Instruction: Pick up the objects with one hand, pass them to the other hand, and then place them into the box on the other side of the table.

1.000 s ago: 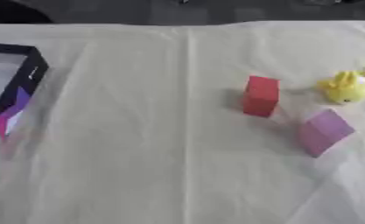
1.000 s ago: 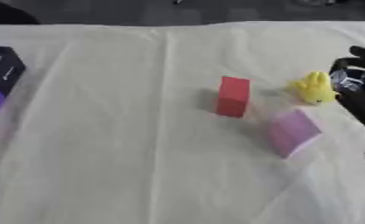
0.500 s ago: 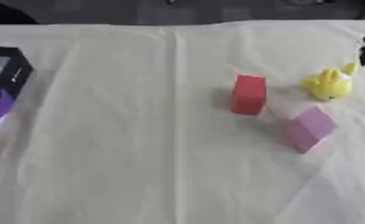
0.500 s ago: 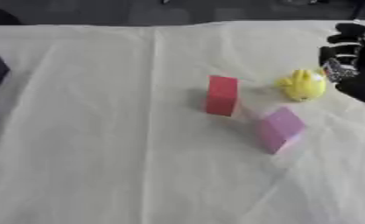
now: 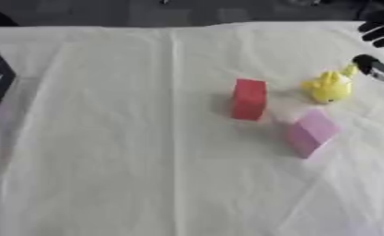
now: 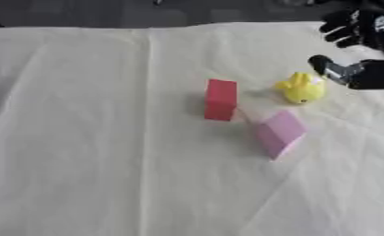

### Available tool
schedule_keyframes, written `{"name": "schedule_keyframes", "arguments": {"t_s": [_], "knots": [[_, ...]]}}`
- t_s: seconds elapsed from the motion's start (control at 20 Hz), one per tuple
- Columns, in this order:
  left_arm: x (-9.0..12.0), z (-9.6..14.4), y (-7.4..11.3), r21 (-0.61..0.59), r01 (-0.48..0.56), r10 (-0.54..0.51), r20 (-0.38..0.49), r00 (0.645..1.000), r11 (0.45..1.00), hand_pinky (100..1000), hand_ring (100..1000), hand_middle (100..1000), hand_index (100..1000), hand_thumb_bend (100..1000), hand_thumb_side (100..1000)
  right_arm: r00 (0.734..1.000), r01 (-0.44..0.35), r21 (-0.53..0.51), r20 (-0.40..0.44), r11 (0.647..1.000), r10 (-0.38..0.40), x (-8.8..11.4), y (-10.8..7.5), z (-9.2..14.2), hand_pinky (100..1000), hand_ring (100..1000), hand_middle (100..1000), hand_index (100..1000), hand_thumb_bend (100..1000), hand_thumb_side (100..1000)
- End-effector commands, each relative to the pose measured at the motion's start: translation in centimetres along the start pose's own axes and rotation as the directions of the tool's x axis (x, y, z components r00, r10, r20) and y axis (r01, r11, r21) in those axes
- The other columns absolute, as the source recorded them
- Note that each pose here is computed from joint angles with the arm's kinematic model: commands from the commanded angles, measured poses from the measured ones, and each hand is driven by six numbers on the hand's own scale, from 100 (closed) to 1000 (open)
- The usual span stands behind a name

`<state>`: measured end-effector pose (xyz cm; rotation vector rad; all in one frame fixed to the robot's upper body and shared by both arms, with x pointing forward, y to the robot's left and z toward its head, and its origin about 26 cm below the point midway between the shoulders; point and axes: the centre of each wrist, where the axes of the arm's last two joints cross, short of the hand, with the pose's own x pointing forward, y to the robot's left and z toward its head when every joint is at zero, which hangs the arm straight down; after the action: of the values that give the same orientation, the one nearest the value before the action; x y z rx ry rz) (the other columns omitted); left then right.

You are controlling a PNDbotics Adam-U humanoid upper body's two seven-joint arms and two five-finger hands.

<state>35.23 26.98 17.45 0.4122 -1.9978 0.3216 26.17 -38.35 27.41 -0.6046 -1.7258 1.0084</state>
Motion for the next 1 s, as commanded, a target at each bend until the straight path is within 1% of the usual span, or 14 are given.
{"name": "schedule_keyframes", "arguments": {"t_s": [0.05, 0.15, 0.3, 0.55, 0.6, 0.7, 0.85, 1.0], "knots": [[0.8, -0.6, 0.6, 0.004, 0.012, -0.012, 0.034, 0.999, 1.0, 684, 723, 774, 753, 170, 811, 0.992, -0.126, 0.135, 0.029, 0.983, 0.124, 1.5, -1.3, -0.5, 892, 872, 844, 915, 443, 337], [0.8, -0.6, 0.5, 0.003, 0.012, -0.012, 0.034, 0.999, 1.0, 685, 723, 774, 753, 169, 813, 0.983, -0.185, 0.227, 0.052, 0.956, 0.177, 1.9, -1.5, -0.7, 913, 888, 856, 917, 496, 314], [0.8, -0.5, 0.5, -0.003, 0.013, -0.013, 0.034, 0.999, 1.0, 685, 723, 774, 753, 169, 814, 0.966, -0.259, 0.333, 0.094, 0.907, 0.242, 2.3, -1.6, -1.1, 929, 894, 866, 917, 542, 259], [0.9, -0.6, 0.3, -0.003, 0.006, -0.006, 0.037, 0.999, 1.0, 685, 723, 774, 752, 169, 814, 0.941, -0.337, 0.471, 0.159, 0.815, 0.298, 2.5, -1.1, -1.4, 948, 906, 870, 925, 540, 202], [0.9, -0.6, 0.3, -0.005, 0.006, -0.006, 0.036, 0.999, 1.0, 685, 723, 771, 752, 167, 815, 0.937, -0.349, 0.488, 0.171, 0.8, 0.305, 2.5, -1.0, -1.4, 953, 906, 867, 914, 530, 184], [0.9, -0.6, 0.3, -0.006, 0.006, -0.006, 0.035, 0.999, 1.0, 684, 718, 760, 747, 161, 817, 0.927, -0.375, 0.51, 0.195, 0.774, 0.32, 2.7, -1.0, -1.6, 965, 907, 861, 900, 491, 116], [0.9, -0.6, 0.2, -0.003, 0.007, -0.007, 0.031, 1.0, 1.0, 685, 718, 760, 746, 166, 816, 0.911, -0.413, 0.521, 0.224, 0.747, 0.347, 3.0, -1.1, -1.8, 973, 906, 863, 906, 473, 100], [1.0, -0.5, 0.1, -0.006, 0.004, -0.003, 0.03, 1.0, 1.0, 685, 719, 760, 746, 165, 817, 0.9, -0.436, 0.522, 0.235, 0.733, 0.368, 3.0, -1.0, -1.9, 975, 906, 864, 910, 479, 100]]}}
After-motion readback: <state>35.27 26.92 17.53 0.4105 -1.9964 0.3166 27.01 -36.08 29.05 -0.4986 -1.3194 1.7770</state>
